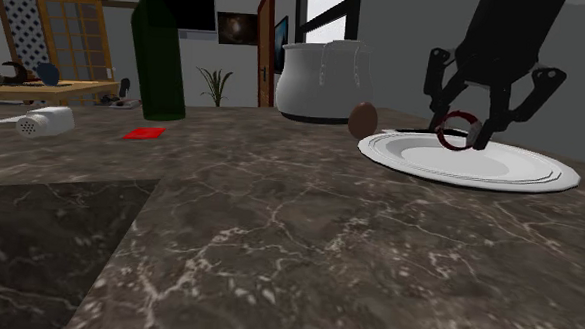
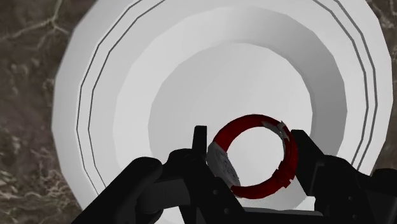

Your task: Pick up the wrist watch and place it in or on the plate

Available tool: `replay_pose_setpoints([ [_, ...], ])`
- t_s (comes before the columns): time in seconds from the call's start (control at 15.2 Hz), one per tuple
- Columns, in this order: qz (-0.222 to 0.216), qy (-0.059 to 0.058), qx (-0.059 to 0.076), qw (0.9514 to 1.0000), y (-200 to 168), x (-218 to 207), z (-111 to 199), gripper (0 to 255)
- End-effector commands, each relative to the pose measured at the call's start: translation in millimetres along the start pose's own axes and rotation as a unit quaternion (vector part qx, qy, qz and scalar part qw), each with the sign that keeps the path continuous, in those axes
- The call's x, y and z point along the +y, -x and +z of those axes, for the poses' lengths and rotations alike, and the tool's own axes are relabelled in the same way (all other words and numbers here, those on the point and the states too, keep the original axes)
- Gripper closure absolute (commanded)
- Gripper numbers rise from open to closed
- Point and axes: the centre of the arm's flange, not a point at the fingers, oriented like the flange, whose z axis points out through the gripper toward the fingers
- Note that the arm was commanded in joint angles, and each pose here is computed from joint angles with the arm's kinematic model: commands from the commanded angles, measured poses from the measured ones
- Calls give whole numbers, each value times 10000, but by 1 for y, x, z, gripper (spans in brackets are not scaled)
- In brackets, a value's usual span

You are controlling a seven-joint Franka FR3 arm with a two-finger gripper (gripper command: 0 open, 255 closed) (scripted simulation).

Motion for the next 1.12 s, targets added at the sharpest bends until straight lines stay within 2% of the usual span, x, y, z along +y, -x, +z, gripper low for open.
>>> replay_pose_setpoints([
  [0.0, -1, 1, 2, 10000, 0, 2, 6, 255],
  [0.46, -1, 1, 2, 10000, 0, 2, 6, 255],
  [0.53, -1, 1, 2, 10000, 0, 2, 6, 0],
  [0.86, -1, 1, 2, 10000, 0, 2, 6, 0],
  [1.06, -1, 1, 2, 10000, 0, 2, -33, 0],
])
